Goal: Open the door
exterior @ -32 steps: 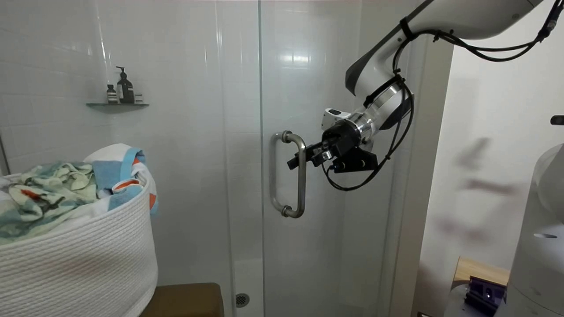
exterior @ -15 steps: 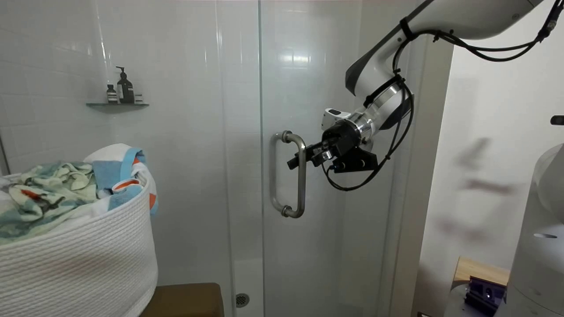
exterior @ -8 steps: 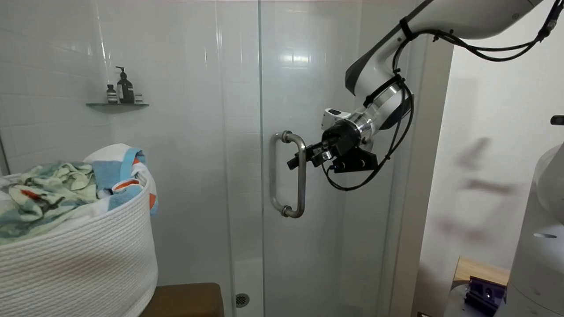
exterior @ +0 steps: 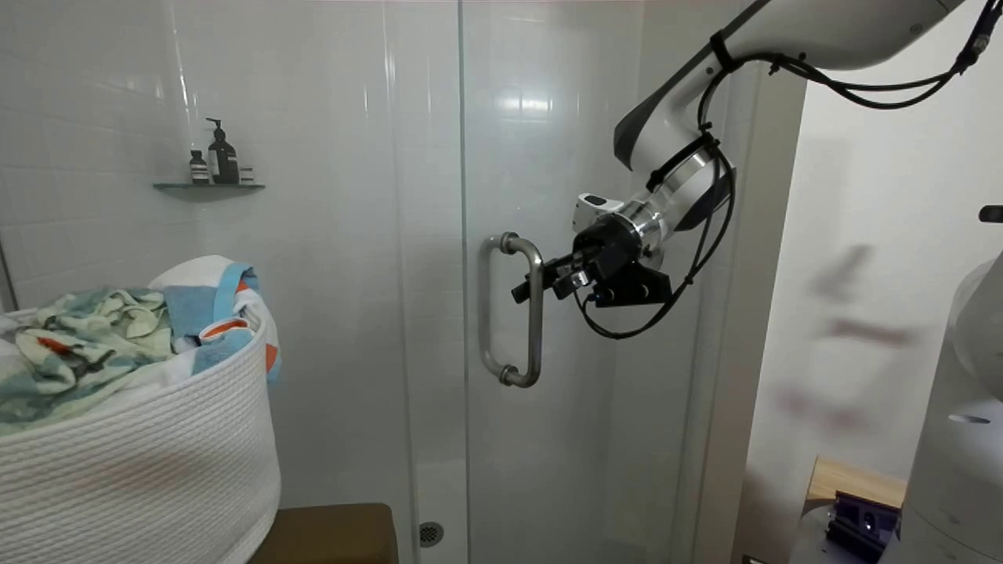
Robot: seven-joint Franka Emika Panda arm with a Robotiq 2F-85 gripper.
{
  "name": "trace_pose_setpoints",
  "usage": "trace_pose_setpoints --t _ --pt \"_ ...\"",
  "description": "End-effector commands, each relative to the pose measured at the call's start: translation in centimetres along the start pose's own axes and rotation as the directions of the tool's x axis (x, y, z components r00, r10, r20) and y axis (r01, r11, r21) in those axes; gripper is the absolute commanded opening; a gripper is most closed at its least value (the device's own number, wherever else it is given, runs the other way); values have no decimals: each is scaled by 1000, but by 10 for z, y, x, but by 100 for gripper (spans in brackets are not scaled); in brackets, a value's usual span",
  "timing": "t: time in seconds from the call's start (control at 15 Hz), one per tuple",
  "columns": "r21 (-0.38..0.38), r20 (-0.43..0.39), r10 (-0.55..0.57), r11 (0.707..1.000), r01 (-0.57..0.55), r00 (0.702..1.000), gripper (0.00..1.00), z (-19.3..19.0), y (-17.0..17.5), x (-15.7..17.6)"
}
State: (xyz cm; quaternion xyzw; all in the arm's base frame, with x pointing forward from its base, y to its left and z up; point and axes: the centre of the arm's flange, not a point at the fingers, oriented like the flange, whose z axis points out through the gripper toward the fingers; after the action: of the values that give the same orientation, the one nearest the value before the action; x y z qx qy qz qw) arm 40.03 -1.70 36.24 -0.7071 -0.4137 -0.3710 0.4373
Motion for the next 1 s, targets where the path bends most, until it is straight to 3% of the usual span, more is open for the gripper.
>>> trace_pose_setpoints --t 0.0,0.93 --pt "-55 6 3 998 -3 1000 100 -9 9 -6" --pt "-182 32 9 983 -3 999 100 -55 7 -6"
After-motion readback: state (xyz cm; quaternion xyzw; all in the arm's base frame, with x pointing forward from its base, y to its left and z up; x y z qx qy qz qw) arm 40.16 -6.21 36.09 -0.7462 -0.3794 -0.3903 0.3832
